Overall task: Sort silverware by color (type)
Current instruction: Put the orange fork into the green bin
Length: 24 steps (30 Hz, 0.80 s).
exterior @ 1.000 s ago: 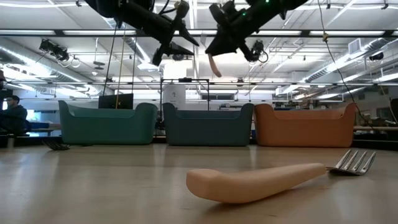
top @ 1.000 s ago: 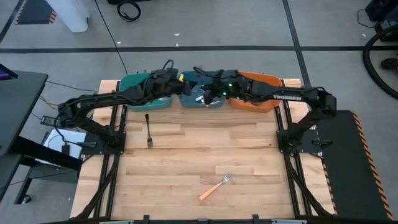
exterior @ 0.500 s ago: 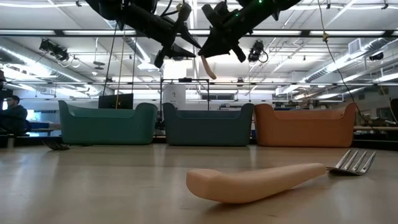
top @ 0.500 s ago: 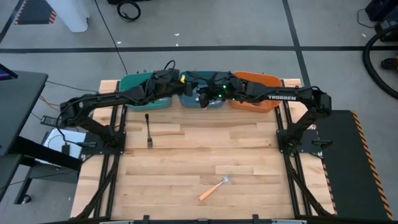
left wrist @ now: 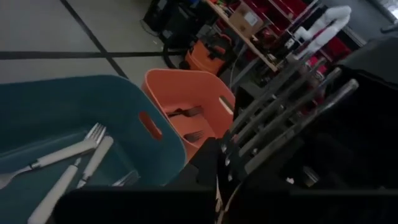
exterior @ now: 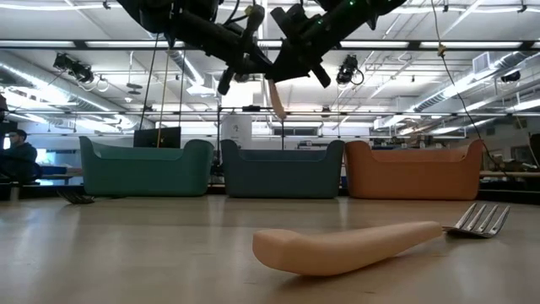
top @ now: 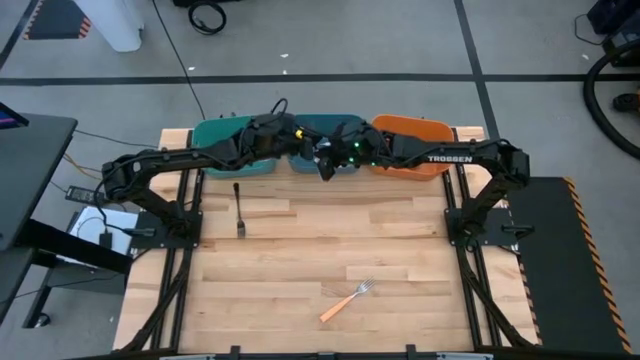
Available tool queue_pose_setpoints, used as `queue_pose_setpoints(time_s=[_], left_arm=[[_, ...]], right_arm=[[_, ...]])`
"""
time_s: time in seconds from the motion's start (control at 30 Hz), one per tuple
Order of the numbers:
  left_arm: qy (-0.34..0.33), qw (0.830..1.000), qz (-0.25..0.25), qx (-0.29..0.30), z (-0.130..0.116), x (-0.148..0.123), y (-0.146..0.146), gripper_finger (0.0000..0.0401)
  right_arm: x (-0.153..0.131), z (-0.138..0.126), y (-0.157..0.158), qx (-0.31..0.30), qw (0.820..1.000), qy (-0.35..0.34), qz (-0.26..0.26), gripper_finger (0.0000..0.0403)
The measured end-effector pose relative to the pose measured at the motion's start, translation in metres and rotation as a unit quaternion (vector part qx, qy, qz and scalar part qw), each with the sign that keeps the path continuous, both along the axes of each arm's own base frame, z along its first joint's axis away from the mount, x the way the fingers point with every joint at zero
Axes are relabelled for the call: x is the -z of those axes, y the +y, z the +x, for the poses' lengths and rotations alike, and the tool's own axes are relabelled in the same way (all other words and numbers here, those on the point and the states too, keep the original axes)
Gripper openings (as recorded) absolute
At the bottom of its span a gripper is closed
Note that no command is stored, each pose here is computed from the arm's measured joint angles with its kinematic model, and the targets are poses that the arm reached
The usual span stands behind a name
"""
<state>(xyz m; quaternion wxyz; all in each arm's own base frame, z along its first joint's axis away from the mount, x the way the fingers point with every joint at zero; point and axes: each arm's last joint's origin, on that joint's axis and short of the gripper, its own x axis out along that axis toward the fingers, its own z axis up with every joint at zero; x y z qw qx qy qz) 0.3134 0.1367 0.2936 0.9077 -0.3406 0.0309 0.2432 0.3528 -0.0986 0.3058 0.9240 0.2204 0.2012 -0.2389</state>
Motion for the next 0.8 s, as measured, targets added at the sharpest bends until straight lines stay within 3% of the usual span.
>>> queue_pose_setpoints(time_s=[0.2, 0.4, 0.53, 0.8], left_arm=[[0.003, 1.000, 0.005, 0.010, 0.000, 0.000, 0.000, 0.0008], [0.041, 0.997, 0.056, 0.015, -0.004, 0.001, 0.005, 0.0004], [0.087, 0.993, 0.081, 0.018, -0.026, -0.007, 0.014, 0.0003], [0.207, 0.968, 0.143, 0.006, -0.099, -0.036, 0.017, 0.0004]], right_arm=[[0.000, 0.000, 0.000, -0.011, 1.000, 0.001, 0.002, 0.0070], [0.000, 0.000, 0.001, -0.012, 1.000, 0.000, 0.002, 0.0115], [-0.001, -0.001, 0.002, -0.028, 1.000, -0.001, 0.010, 0.0130], [-0.004, -0.004, 0.004, -0.065, 0.998, 0.003, 0.013, 0.0130]])
